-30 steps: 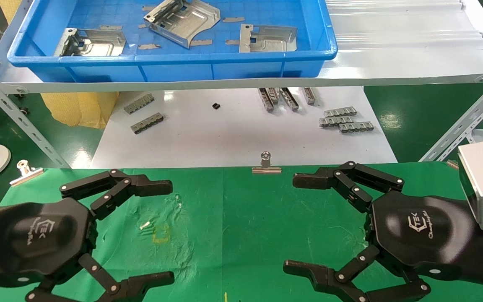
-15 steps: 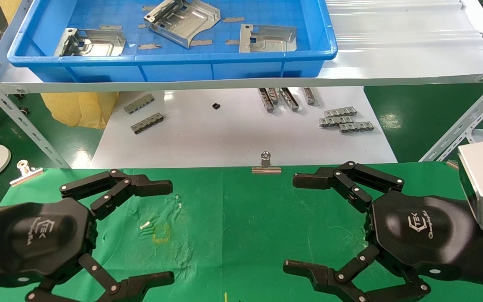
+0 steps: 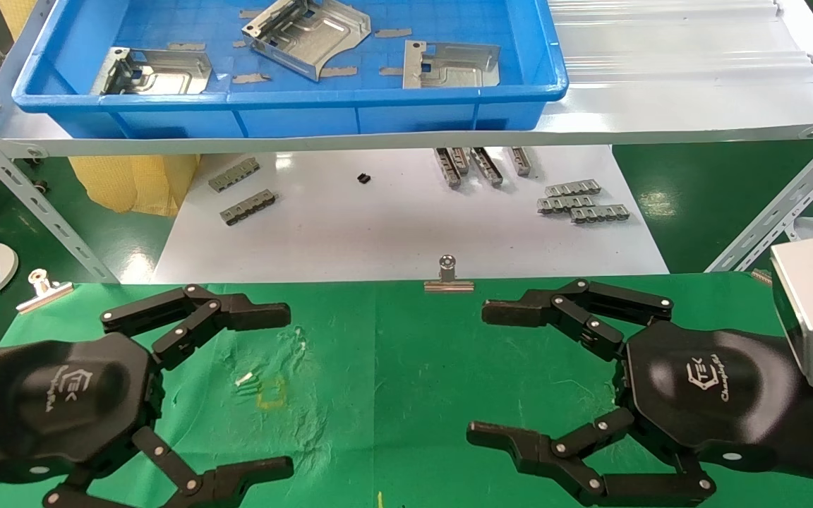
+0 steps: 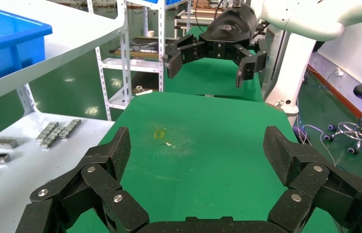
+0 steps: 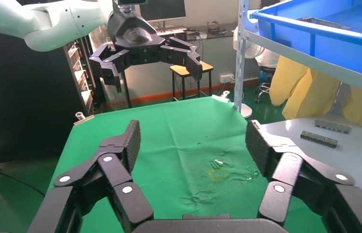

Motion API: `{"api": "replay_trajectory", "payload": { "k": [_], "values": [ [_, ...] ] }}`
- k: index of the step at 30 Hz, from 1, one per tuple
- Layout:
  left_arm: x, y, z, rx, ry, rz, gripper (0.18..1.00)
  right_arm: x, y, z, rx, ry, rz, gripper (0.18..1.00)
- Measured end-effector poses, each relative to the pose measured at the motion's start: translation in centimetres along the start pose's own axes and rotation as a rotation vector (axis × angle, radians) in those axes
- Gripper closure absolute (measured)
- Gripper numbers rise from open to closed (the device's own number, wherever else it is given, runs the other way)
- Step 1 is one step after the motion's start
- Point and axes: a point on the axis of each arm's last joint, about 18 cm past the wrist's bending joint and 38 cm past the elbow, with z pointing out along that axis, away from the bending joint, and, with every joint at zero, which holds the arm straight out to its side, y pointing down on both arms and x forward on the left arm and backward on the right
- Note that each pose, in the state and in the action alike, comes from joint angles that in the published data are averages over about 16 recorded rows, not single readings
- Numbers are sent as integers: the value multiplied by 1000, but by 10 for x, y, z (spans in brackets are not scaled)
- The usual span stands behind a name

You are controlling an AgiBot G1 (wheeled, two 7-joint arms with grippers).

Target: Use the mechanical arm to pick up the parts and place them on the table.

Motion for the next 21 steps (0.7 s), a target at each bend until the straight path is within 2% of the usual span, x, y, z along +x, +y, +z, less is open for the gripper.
{"api": "replay_trajectory", "payload": {
  "k": [9, 21],
  "values": [
    [0, 0, 0, 0, 0, 0, 183, 0, 0, 0, 0, 0, 0, 473],
    [0, 0, 0, 0, 0, 0, 183, 0, 0, 0, 0, 0, 0, 754]
  ]
}}
